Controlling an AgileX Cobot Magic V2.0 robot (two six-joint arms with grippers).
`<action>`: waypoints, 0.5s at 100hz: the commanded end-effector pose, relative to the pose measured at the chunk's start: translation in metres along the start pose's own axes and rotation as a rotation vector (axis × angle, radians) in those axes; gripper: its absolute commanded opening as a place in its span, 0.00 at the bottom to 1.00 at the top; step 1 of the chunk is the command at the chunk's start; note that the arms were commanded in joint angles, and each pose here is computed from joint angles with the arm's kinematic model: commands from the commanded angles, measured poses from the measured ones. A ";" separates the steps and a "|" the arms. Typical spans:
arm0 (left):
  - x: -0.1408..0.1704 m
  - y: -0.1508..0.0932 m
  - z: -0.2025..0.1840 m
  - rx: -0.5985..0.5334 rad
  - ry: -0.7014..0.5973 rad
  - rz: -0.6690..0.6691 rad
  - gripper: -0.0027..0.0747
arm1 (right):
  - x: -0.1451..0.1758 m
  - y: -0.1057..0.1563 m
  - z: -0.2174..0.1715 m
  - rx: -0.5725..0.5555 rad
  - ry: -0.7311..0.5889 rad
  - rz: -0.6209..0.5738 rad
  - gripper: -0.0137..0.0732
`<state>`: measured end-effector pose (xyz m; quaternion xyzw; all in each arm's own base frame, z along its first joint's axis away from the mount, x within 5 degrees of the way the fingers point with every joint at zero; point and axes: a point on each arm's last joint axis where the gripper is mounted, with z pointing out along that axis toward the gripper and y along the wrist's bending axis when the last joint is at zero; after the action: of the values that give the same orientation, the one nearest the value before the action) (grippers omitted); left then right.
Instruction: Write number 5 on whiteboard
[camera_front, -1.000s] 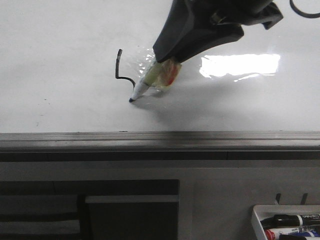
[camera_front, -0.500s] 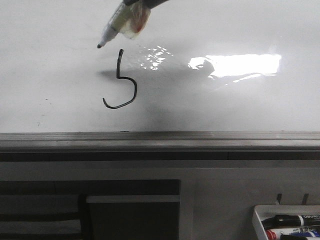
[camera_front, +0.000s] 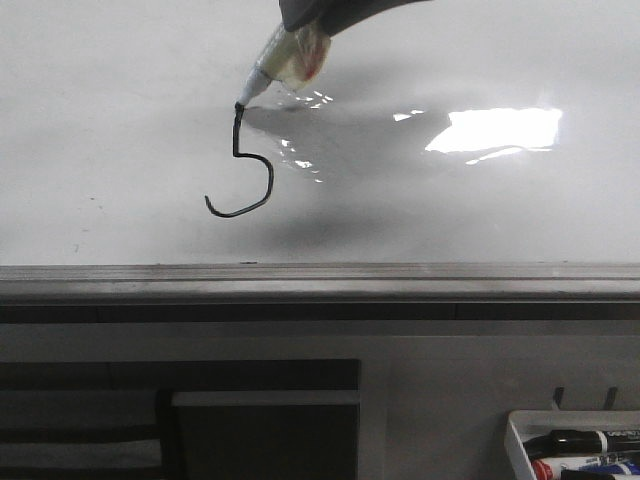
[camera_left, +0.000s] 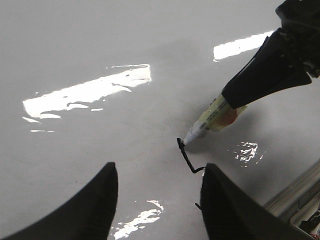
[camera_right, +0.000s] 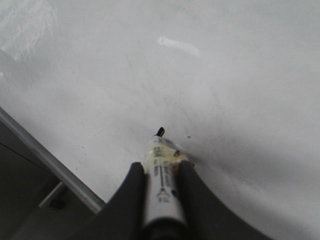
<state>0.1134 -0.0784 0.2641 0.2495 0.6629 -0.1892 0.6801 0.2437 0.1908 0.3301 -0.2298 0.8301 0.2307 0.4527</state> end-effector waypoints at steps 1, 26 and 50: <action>-0.015 0.001 0.001 -0.002 -0.096 -0.024 0.49 | -0.022 -0.001 -0.012 0.014 -0.142 -0.017 0.08; -0.015 0.001 0.001 -0.002 -0.096 -0.022 0.49 | -0.021 -0.019 -0.017 0.065 -0.107 -0.004 0.09; -0.015 0.000 0.001 0.006 -0.095 -0.002 0.49 | -0.022 -0.030 -0.027 0.099 -0.095 0.008 0.09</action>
<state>0.1134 -0.0784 0.2641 0.2495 0.6629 -0.1892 0.6801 0.2503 0.1630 0.3354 -0.1936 0.8480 0.2169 0.4431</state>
